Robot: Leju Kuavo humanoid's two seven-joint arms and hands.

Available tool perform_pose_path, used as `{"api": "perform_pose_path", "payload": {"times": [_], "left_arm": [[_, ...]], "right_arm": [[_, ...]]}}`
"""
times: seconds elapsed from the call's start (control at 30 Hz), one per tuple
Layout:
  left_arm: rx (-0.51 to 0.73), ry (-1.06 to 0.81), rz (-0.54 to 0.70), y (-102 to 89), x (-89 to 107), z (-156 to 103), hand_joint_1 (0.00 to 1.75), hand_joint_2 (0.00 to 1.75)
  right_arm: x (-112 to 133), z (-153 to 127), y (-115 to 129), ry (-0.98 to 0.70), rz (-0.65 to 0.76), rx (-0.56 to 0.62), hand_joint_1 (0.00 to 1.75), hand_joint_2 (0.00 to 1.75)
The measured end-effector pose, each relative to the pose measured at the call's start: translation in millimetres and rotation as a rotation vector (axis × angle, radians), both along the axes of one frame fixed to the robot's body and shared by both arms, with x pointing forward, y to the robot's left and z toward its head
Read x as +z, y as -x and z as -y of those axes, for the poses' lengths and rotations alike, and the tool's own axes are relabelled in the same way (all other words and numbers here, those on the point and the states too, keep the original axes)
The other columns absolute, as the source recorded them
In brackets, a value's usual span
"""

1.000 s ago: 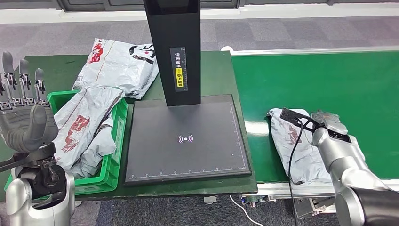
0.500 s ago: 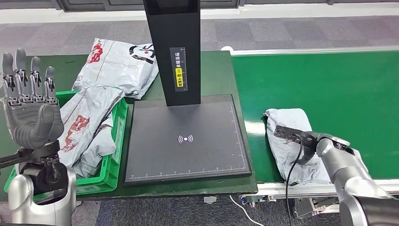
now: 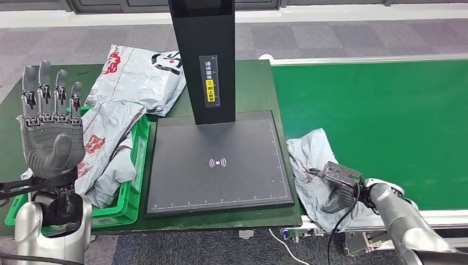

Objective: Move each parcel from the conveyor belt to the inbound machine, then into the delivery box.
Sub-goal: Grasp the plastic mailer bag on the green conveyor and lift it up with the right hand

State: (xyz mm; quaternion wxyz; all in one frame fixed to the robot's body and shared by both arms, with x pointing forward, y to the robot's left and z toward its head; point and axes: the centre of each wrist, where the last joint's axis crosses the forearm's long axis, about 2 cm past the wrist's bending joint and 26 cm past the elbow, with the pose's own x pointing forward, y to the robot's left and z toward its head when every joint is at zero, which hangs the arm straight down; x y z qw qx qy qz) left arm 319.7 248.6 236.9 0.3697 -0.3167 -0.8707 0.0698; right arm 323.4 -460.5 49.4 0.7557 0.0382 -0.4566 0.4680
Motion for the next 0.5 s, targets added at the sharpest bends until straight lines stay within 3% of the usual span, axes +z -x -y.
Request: {"api": "perform_pose_path", "payload": {"times": [0.1,0.5], "left_arm": [[-0.016,-0.007,-0.006,-0.8,-1.8,0.6,0.00,1.75],[-0.036,-0.021,-0.014,-3.2,-5.8,1.7,0.00,1.75]], "right_arm": [[-0.8,-2.9,-0.7,0.037,-0.016,-0.005,1.73,1.75],[-1.3,-5.3,-1.5,0.048,-0.012,-0.017,1.75,1.75]]}}
